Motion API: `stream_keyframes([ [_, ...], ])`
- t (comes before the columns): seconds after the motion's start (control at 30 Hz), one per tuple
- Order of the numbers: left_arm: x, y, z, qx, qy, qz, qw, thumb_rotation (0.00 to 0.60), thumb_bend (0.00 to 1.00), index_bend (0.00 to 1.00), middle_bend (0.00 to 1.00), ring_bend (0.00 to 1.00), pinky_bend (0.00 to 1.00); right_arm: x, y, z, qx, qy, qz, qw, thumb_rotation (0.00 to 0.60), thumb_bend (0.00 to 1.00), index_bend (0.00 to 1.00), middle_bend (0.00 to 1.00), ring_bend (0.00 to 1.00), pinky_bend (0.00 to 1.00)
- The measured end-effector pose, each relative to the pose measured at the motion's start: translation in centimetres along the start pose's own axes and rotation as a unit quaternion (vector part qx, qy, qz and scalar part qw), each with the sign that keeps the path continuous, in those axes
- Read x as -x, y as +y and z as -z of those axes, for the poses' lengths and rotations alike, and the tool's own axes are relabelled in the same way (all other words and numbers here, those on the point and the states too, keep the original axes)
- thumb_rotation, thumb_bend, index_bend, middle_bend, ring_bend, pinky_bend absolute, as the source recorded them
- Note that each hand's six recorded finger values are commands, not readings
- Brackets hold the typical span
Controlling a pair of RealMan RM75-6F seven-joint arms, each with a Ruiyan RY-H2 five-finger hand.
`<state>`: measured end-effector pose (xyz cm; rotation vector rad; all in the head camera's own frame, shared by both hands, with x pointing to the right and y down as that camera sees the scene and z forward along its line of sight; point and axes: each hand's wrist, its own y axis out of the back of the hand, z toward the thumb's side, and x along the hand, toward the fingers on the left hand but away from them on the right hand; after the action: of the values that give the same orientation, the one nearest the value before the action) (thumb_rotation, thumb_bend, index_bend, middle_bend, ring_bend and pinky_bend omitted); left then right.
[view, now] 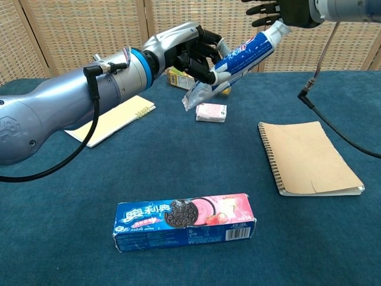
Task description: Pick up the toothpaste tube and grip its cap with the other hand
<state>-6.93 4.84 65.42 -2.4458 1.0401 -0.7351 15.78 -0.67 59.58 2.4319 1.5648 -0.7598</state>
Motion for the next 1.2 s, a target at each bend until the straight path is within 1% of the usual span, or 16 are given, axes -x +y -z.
stream_keyframes([
  [0.4,-0.2,0.3,-0.7,0.014,-0.005,-0.009,0.9999,0.600,0.61,0.71,0.62,0.57,0.53,0.1,-0.5,0.5,0.010,-0.003,-0.004,0.9999,0.143,0.00,0.00,0.00,0.00,0.00],
  [0.77,-0.5,0.2,-1.4,0.017,-0.007,-0.010,0.9998,0.600,0.61,0.71,0.62,0.57,0.53,-0.2,-0.9,0.7,0.019,-0.002,-0.007,0.9998,0.148,0.00,0.00,0.00,0.00,0.00],
  [0.9,-0.6,-0.1,-1.7,0.021,-0.007,-0.010,0.9997,0.600,0.61,0.71,0.62,0.57,0.53,-0.1,-0.9,0.3,0.056,0.000,-0.006,0.9984,0.141,0.00,0.00,0.00,0.00,0.00],
  [1.07,-0.7,-0.2,-1.9,0.028,-0.006,-0.014,0.9995,0.600,0.61,0.71,0.62,0.57,0.53,0.2,-0.6,-0.4,0.112,-0.001,-0.006,0.9937,0.142,0.00,0.00,0.00,0.00,0.00],
  [1.2,-0.7,-0.2,-2.0,0.032,-0.005,-0.017,0.9993,0.600,0.61,0.71,0.62,0.57,0.53,0.2,-0.3,-0.3,0.121,-0.005,-0.002,0.9927,0.142,0.00,0.00,0.00,0.00,0.00],
])
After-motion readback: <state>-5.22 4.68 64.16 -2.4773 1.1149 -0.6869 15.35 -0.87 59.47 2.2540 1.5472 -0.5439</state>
